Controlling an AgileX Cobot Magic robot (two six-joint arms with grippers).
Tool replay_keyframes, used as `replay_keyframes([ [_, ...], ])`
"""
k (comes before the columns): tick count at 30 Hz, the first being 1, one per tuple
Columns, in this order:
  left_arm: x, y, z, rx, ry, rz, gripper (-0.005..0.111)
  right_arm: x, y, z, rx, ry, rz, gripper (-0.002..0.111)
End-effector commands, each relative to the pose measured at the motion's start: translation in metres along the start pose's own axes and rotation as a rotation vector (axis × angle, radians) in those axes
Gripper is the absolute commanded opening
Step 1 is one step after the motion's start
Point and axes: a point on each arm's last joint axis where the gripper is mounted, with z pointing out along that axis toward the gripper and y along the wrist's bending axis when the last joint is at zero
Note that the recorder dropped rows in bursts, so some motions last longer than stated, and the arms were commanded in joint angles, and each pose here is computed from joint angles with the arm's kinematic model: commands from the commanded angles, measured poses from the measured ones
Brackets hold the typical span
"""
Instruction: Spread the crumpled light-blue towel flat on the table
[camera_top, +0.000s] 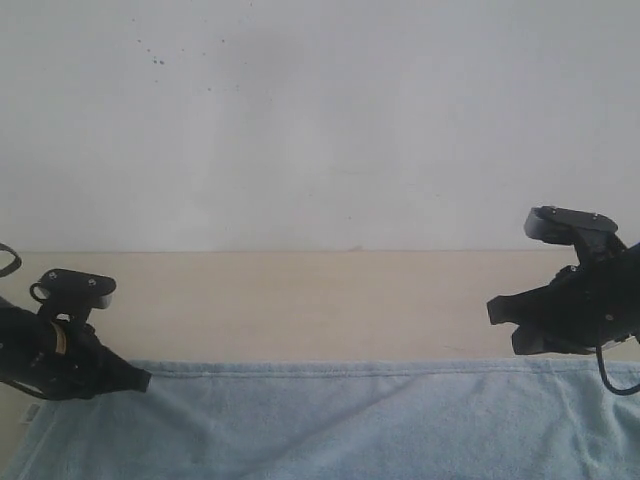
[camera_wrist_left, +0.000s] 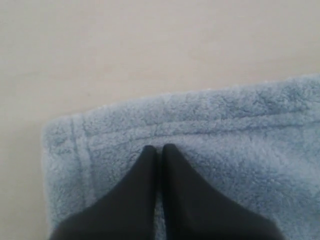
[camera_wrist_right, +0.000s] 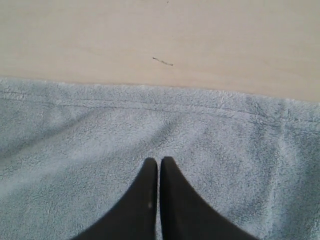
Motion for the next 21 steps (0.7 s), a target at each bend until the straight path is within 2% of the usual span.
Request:
replay_keyframes([
  [1, 0.009, 0.018, 0.012, -0.033, 0.061, -0.029, 0.004, -0.001, 0.000, 0.000, 0.002, -0.006, -0.009, 0.001],
  [4, 0.010, 0.026, 0.012, -0.042, 0.054, -0.048, 0.004, -0.002, -0.002, 0.000, 0.019, -0.016, -0.025, 0.001],
  [7, 0.010, 0.026, 0.012, -0.041, 0.050, -0.038, 0.004, -0.006, -0.011, 0.002, 0.120, -0.057, -0.132, 0.001],
  [9, 0.010, 0.026, 0.012, -0.041, 0.048, -0.031, 0.004, -0.004, -0.026, 0.010, 0.187, -0.051, -0.135, 0.001],
  [11, 0.010, 0.026, 0.012, -0.041, 0.048, -0.031, 0.004, 0.004, -0.047, 0.022, 0.217, -0.010, -0.018, 0.000],
  [16, 0.011, 0.026, 0.012, -0.046, 0.066, -0.016, 0.004, 0.024, -0.105, 0.030, 0.285, 0.054, 0.156, 0.000],
  [21, 0.009, 0.026, 0.012, -0.037, 0.038, -0.016, 0.004, 0.038, -0.142, 0.026, 0.318, 0.061, 0.284, 0.000],
])
